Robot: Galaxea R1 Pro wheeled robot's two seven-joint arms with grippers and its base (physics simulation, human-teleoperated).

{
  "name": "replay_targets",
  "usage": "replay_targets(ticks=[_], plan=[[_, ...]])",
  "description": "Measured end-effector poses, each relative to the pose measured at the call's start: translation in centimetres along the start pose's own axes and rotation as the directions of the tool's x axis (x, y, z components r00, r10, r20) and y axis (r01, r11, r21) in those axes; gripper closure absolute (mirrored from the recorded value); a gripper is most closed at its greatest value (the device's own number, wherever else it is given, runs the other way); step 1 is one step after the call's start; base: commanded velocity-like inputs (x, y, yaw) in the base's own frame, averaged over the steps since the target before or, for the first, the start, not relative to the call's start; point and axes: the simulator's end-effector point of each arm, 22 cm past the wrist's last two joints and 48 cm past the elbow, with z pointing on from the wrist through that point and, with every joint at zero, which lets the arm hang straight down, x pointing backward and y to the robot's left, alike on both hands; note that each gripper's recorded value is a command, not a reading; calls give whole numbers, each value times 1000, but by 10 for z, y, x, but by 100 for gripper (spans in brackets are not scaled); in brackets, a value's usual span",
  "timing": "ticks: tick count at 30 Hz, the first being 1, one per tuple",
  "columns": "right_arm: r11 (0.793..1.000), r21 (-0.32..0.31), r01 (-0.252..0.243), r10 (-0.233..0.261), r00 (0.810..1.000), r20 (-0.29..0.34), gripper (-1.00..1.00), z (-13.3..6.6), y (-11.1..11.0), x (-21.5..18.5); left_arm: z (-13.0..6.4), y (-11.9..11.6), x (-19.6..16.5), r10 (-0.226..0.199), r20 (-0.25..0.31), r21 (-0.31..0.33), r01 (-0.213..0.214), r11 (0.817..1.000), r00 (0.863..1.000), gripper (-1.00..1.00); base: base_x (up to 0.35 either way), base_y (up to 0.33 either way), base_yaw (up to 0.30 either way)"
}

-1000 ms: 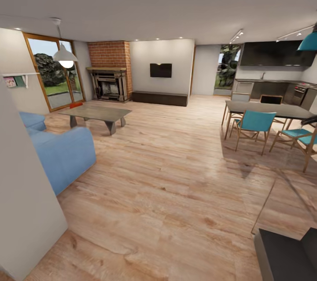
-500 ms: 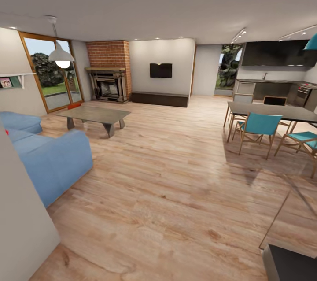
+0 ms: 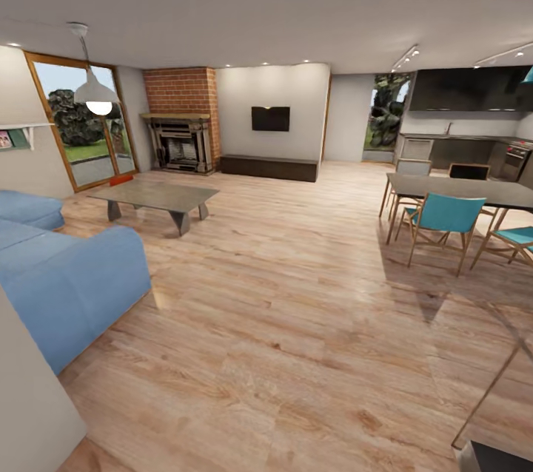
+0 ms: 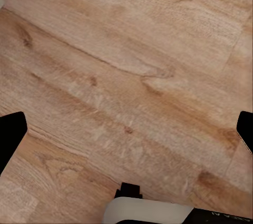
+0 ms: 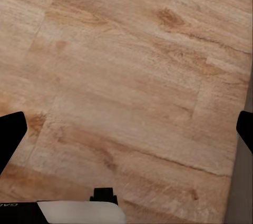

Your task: Move the two storage containers from the living room to the garage. In the garage, place one container on the floor and stack the other container on top of it (either order is fine).

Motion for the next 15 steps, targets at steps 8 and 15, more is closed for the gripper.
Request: replay_targets(ticks=[8,15], plan=[[1000,0,0,0,1000,0,-100,0,0,0,0,0,0,0,0,0,0,1000,1000,-100,326,0,0],[1000,0,0,0,1000,0,-100,0,0,0,0,0,0,0,0,0,0,1000,1000,-100,326,0,0]])
